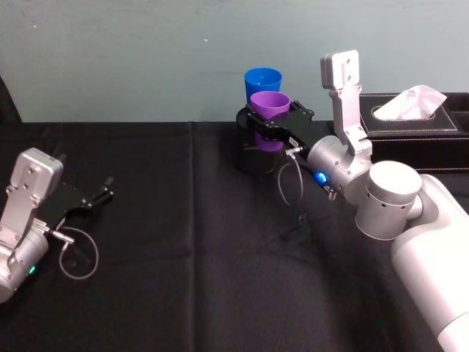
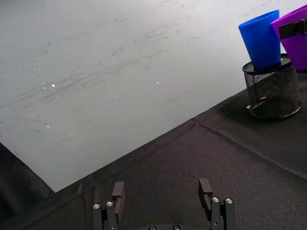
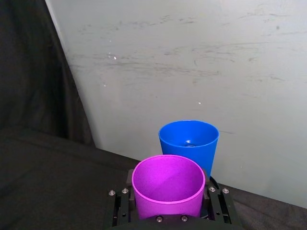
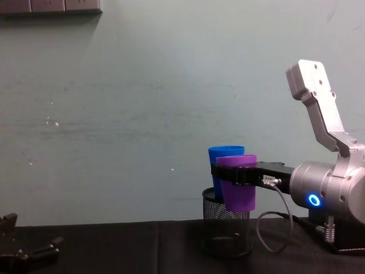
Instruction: Pick up one cup with a gripper and tap it against the other cup.
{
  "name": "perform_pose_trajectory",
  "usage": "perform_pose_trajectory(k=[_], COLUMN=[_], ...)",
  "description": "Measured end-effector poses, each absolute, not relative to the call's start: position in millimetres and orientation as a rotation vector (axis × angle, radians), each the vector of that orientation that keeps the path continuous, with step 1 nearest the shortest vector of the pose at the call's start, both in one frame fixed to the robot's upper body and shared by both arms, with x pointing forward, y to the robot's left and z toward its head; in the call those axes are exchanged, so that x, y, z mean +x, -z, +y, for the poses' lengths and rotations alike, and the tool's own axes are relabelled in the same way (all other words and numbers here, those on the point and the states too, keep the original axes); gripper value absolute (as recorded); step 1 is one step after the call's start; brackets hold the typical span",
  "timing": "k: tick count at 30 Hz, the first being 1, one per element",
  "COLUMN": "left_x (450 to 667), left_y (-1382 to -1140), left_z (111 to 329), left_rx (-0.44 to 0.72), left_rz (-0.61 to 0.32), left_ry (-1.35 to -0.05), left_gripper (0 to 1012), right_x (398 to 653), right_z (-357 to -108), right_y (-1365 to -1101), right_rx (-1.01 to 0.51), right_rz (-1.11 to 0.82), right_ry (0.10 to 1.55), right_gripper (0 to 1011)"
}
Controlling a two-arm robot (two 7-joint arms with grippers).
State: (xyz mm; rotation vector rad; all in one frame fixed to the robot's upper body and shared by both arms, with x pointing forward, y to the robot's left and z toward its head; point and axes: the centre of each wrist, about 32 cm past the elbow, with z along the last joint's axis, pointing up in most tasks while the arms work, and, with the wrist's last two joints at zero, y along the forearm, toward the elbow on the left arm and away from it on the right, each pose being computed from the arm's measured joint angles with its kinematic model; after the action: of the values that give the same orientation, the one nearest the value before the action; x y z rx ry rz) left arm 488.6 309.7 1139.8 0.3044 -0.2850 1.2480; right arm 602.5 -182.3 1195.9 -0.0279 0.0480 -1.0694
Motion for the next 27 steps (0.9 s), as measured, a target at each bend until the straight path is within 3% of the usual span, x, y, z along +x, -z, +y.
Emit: perform_pose_trajectory(k=[27], left_x=[488.6], left_y=[-1139.8], left_z=[309.7], left_rx=[0.304], left_rz=[-0.285], left_ry=[-1.248], left_gripper=[1000], right_x=[602.5], right_z=[-182.3], right_y=[-1195.9], right_rx=[-0.028], right_rz=[0.048], right_ry=[1.069], right_gripper=[738])
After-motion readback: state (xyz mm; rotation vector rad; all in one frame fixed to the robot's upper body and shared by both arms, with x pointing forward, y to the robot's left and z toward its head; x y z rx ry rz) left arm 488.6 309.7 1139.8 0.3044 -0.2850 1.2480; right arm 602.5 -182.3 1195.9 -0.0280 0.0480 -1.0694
